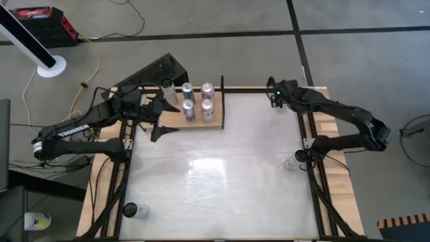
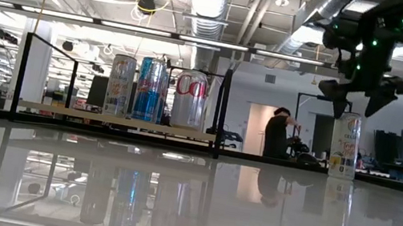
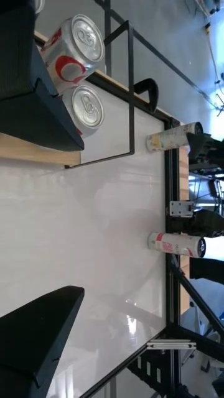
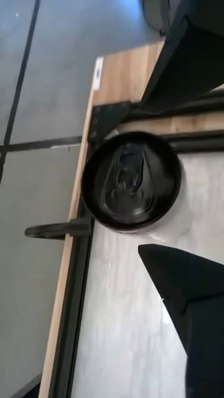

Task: Place canned beverage on shelf
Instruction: Put the orange soda can on the shelf

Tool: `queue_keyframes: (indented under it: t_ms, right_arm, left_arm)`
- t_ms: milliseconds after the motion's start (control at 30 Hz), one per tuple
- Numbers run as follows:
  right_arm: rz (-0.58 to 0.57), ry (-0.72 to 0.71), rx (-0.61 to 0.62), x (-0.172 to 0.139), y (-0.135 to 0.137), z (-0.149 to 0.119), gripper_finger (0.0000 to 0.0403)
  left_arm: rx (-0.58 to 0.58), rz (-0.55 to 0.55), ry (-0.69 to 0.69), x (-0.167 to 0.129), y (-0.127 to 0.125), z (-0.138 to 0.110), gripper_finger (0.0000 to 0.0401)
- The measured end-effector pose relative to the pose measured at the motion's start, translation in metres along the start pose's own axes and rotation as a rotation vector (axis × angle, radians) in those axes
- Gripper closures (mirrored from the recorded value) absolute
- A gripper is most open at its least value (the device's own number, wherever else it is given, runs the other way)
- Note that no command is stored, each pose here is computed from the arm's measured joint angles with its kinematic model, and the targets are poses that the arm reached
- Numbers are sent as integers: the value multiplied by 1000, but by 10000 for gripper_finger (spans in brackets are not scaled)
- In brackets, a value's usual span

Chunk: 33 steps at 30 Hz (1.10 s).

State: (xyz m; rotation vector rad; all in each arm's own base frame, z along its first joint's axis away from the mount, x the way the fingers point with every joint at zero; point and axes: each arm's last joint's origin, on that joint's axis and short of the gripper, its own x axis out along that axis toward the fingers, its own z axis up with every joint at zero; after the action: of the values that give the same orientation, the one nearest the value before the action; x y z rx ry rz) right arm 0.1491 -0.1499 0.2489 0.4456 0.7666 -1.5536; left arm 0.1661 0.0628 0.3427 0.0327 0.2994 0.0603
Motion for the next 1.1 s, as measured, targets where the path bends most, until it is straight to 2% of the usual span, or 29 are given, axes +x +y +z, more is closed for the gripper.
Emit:
queue_keyframes:
  t_ms: [133,267,367,500,633,800,967,1100]
  right_arm:
    - [71,-3,15,11,1,-7,18]
    - [82,-10,28,16,2,-10,31]
    - [81,-8,-4,16,2,-11,68]
    - [99,-24,-25,10,6,-14,141]
    - [180,-45,-56,-5,11,-19,147]
    - [440,-53,-106,-43,20,-22,147]
    - [772,-96,-183,-102,35,-27,147]
    - [985,-132,-280,-154,49,-34,147]
  left_arm:
    - [-3,3,-1,0,0,0,44]
    - [-12,3,-2,0,0,0,44]
    - [-19,3,0,0,0,0,44]
    - [-29,2,-1,0,0,0,44]
    - [-46,-37,1,0,-1,-1,44]
    - [-68,-116,3,1,-7,-1,44]
    - [-56,-210,2,4,-23,1,44]
    - [-52,-290,-49,12,-39,2,44]
